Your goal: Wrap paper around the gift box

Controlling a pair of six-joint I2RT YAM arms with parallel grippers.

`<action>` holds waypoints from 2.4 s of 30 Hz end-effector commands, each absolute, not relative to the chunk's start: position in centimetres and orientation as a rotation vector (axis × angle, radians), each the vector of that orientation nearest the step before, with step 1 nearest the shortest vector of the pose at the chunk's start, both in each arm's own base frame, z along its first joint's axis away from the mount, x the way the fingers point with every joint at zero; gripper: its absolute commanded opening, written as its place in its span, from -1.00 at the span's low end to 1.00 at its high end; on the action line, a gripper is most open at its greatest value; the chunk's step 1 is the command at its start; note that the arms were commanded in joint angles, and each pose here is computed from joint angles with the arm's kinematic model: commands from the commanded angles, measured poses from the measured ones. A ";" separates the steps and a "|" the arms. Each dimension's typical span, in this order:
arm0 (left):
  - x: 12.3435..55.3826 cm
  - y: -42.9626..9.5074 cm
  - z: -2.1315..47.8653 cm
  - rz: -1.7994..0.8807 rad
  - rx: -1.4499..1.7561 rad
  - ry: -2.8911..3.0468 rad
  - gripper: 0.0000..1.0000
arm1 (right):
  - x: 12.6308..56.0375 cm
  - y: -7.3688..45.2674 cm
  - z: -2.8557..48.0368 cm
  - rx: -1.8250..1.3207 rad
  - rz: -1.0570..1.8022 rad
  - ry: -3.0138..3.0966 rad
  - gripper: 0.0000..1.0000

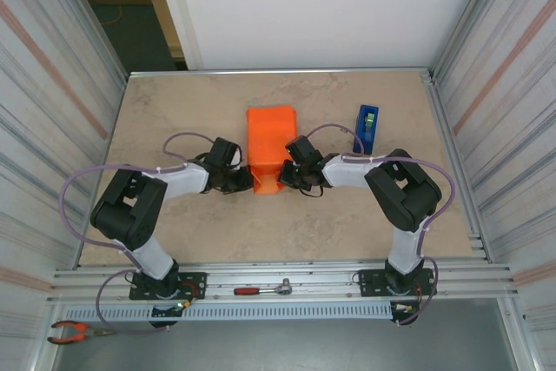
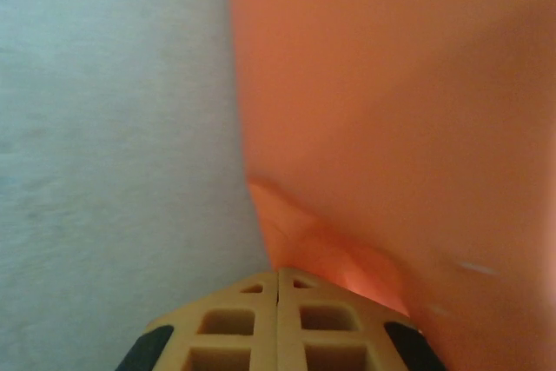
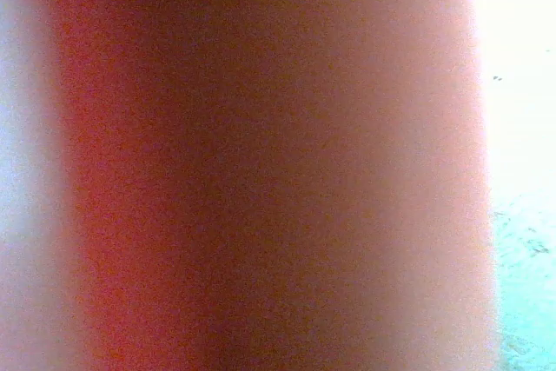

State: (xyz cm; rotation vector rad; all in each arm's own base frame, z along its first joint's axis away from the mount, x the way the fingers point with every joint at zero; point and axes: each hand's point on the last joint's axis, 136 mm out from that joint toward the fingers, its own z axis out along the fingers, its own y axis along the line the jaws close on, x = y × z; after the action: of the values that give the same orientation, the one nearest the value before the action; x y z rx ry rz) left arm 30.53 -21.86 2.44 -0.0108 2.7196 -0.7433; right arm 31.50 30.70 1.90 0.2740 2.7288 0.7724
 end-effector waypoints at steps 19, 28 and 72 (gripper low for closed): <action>32.5 -25.9 4.4 -0.887 0.127 2.566 -0.95 | 29.1 30.3 -0.6 0.277 0.693 2.848 -1.00; 32.4 -26.3 3.4 -0.868 0.128 2.571 -0.97 | 29.0 30.3 -0.7 0.273 0.694 2.851 -1.00; 32.7 -27.5 5.2 -0.836 0.152 2.545 -0.96 | 34.0 28.2 1.1 0.295 0.790 2.785 -1.00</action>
State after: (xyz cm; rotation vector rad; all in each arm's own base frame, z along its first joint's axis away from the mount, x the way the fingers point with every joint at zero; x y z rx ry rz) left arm 32.12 -26.59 2.66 0.1277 2.5954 -0.7954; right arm 33.24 29.11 1.88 0.2964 2.7652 0.8319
